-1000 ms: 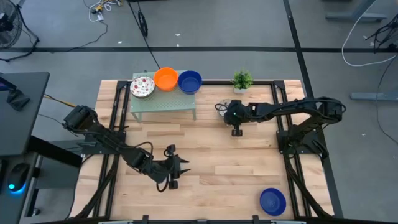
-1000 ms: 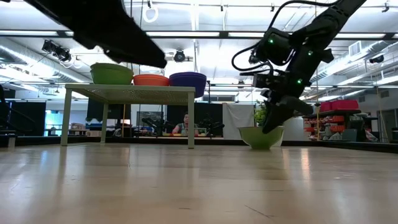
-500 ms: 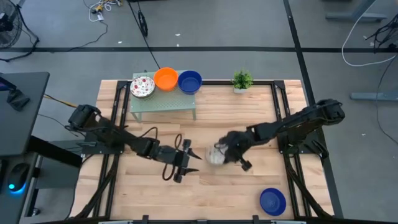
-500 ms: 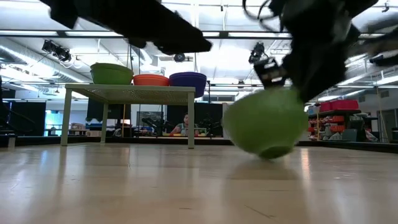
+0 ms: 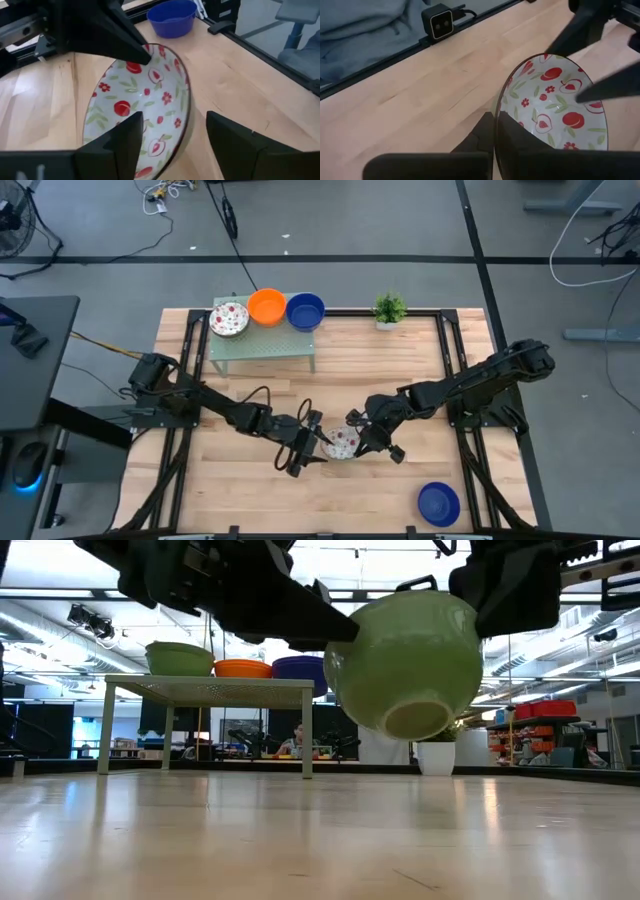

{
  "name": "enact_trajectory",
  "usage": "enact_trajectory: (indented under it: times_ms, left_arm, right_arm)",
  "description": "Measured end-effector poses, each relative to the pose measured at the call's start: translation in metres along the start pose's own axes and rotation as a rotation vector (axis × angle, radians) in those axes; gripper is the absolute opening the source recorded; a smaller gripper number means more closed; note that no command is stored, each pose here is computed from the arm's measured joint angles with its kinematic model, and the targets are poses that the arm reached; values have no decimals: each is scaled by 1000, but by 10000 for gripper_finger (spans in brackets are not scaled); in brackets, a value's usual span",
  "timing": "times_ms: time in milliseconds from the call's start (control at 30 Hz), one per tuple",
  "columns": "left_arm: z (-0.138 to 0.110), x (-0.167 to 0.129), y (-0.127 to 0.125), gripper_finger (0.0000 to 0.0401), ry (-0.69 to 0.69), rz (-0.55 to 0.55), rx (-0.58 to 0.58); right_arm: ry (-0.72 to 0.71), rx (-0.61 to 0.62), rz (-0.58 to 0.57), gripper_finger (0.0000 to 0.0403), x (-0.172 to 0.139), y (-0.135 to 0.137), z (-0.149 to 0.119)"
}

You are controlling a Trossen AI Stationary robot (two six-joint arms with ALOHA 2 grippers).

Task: Pick & Place Mini bowls
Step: Stack the white patterned bowl on top of the other white patterned bowls on the shelf

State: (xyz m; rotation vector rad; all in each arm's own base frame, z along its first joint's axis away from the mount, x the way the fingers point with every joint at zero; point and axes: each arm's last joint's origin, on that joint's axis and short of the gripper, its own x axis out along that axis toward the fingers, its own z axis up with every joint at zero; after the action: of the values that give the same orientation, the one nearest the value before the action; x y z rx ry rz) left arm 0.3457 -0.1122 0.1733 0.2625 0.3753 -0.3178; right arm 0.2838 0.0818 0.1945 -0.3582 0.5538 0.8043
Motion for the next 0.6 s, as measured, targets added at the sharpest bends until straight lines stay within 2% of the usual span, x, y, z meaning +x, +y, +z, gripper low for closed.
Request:
enact_trajectory:
  times_ms: [133,333,533,600]
  left_arm:
    - [-1,0,0,185,10,-9,-5]
    - [-2,0,-1,107,17,-19,-1]
    - [-1,0,-4,19,-12,-138,34]
    - [0,-1,-5,12,-20,-164,27]
  right_arm:
    - [-6,-5,-6,6,0,0,1]
    - [-7,-6,-6,6,0,-1,1]
    - [-61,-28,-35,22,-1,-3,7]
    - [-90,-21,-48,38,-1,-5,10]
